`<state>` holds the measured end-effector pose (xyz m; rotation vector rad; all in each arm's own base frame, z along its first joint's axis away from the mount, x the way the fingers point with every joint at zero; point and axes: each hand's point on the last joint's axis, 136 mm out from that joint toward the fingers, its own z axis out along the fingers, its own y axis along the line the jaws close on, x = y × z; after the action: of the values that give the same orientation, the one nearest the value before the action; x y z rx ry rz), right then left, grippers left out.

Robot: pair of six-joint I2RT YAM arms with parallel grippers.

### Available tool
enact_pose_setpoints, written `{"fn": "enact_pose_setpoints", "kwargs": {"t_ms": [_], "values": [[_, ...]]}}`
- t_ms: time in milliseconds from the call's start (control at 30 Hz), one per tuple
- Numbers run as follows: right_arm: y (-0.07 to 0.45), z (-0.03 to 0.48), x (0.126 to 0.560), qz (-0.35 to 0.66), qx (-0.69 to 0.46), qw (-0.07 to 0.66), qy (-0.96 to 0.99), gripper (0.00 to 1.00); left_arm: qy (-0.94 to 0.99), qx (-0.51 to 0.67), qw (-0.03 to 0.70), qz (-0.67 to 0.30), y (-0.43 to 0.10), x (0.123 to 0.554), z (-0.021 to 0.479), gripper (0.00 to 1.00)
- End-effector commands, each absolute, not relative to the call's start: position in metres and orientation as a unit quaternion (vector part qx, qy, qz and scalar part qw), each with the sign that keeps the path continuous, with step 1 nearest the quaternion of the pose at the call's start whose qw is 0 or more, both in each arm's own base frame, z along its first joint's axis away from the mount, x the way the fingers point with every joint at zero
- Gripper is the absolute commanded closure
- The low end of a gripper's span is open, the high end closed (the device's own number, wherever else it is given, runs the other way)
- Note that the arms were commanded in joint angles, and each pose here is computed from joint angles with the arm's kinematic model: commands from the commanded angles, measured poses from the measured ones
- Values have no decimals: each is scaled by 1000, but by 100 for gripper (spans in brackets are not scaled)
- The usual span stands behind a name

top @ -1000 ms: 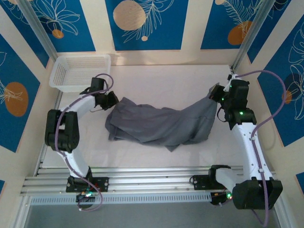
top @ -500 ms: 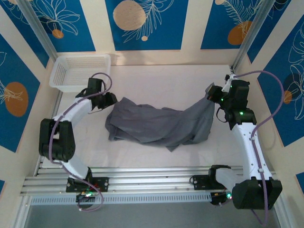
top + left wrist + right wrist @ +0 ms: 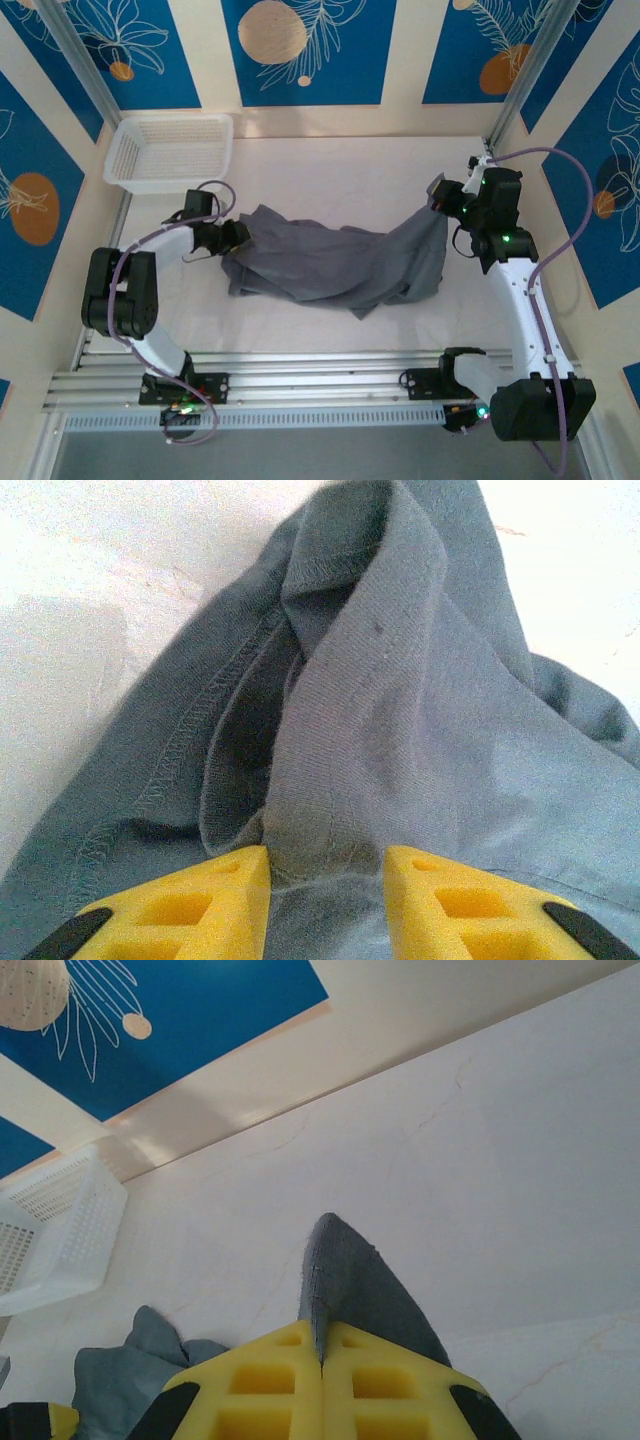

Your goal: Fold the inside-out t-shirt

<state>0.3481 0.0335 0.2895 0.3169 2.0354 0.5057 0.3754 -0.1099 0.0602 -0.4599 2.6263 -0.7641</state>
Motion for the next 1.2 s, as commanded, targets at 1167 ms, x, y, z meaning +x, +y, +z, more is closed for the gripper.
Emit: {"fn": "enact_pose_setpoints", "kwargs": {"t_ms": [1167], "values": [[48,303,352,221,108,498,831,100,915,-138,202,-322,-120,387,79,81]]}}
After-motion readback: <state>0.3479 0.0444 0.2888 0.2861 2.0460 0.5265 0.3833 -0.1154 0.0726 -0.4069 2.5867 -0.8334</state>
